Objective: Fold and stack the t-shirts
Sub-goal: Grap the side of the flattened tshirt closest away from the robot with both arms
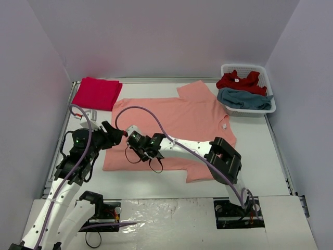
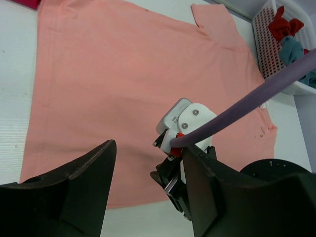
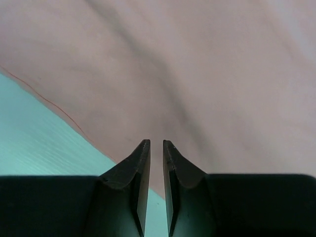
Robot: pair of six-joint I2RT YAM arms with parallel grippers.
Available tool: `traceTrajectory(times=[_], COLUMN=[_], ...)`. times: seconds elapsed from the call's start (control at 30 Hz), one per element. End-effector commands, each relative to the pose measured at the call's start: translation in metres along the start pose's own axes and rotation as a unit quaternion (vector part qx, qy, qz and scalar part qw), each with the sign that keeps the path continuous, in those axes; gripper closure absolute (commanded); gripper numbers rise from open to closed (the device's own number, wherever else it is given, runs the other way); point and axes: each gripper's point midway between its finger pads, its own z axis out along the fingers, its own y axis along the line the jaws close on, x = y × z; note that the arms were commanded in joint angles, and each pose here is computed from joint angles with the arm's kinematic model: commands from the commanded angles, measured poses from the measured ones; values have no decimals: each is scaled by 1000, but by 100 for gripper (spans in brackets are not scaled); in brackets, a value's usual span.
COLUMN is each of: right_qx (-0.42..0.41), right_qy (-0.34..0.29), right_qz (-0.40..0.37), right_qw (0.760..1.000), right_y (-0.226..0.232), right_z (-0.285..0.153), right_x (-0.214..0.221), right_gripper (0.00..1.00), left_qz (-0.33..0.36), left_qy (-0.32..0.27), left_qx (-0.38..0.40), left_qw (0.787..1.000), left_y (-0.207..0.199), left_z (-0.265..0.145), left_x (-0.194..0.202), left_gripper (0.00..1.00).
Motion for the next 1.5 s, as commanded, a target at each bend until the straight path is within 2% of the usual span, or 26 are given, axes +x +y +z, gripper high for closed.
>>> traceTrajectory(times=[0.0,0.1,0.17,0.47,0.63,0.73,0.9,0.93,1.0,1.07,1.23,1.47], right_qx=[103,139,141,214,223,237,225,217,229,228,246,270], right_qy=[-38,-45,-57,-37,-21,-36,-25,-23,-14,-12,-3,-2], right_qz=[87,143,171,266,285,307,364,363,375,368,369,366], right_qw=[990,979,974,939,932,921,903,906,898,901,896,891], right_y=[-38,-57,-62,-95,-89,-88,-83,-77,-75,-68,-65,-64], right_z=[-36,-54,-70,-97,-103,-109,-116,-119,-122,-125,-125,-124], right_x=[6,32,40,121,154,166,190,195,211,220,237,247], right_gripper=[86,87,94,90,94,94,97,97,94,88,81,80], left_qz=[2,2,3,7,14,21,26,27,27,26,26,30], left_qy=[-2,-2,3,27,36,44,51,52,52,51,53,59], left_qx=[0,-2,4,14,23,33,29,29,29,30,34,38], left_qw=[1000,1000,1000,1000,999,998,998,998,998,998,998,997], left_y=[1,3,1,0,-4,-8,-7,-7,-7,-7,-8,-9], left_z=[-3,-3,-1,11,14,16,19,18,18,18,19,18], left_x=[4,7,11,31,40,46,53,53,53,54,56,62], left_gripper=[46,46,46,45,45,45,45,45,45,45,45,45])
